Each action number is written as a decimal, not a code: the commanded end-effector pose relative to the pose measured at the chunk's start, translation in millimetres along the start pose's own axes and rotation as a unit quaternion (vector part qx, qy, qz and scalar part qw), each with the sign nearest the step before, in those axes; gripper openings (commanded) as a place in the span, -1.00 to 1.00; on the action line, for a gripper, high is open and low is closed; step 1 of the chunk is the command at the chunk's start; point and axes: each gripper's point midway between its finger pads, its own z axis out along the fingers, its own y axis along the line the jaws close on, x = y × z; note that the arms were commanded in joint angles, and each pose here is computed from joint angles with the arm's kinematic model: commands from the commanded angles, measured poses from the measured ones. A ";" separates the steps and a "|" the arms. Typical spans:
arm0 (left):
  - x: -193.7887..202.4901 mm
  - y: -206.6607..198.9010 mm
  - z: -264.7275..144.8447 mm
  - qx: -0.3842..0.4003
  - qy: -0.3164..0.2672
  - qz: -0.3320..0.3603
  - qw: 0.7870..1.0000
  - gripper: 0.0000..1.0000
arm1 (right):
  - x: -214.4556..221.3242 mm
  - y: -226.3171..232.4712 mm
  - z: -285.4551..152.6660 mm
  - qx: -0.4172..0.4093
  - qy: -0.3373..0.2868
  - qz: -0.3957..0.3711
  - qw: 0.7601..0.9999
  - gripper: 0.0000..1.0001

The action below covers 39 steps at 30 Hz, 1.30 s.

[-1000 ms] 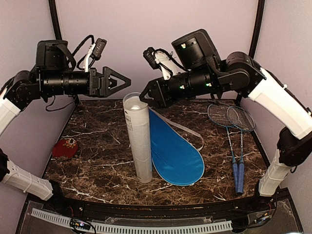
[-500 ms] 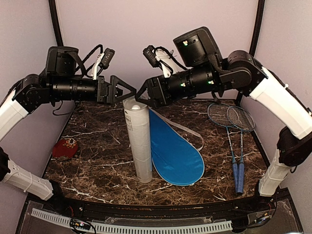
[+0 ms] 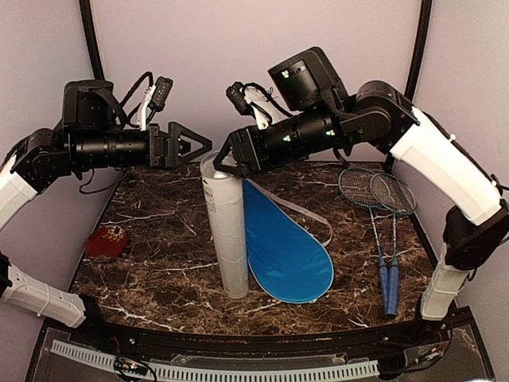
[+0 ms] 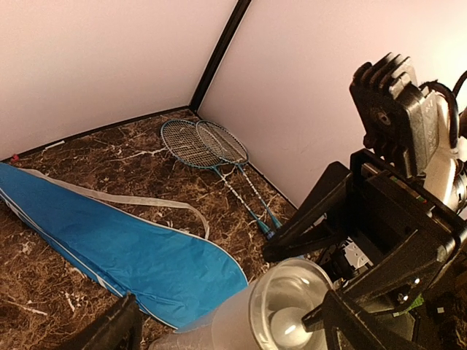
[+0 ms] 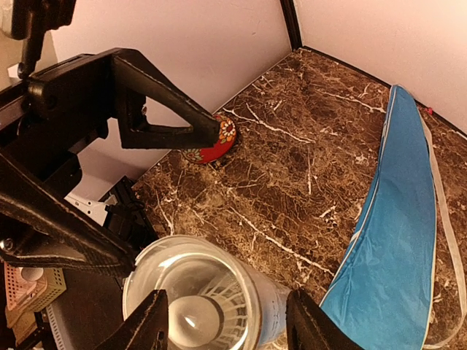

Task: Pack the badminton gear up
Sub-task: Close the tube cap on the shuttle tube.

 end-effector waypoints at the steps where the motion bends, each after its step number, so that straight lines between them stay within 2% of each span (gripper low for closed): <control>1: -9.5 -0.3 -6.7 0.000 -0.027 0.008 1.000 0.73 | -5.4 -2.8 1.9 -0.004 0.002 0.019 1.000 0.08; 10: -0.6 0.7 0.7 0.007 -0.016 0.015 1.000 0.57 | 14.0 -21.8 7.9 0.010 0.054 0.052 0.997 0.02; 21: 3.8 -3.9 6.5 0.030 -0.017 0.019 0.999 0.38 | 31.7 -8.4 10.5 -0.050 0.107 0.089 0.989 -0.09; 31: 15.0 -7.6 9.3 0.047 0.005 0.023 0.999 0.01 | -4.4 -12.6 0.1 -0.050 0.039 0.108 0.992 0.05; 39: 22.3 -7.9 12.7 0.053 0.018 0.020 0.998 -0.13 | -20.5 -17.1 -1.6 -0.047 0.006 0.113 0.993 0.04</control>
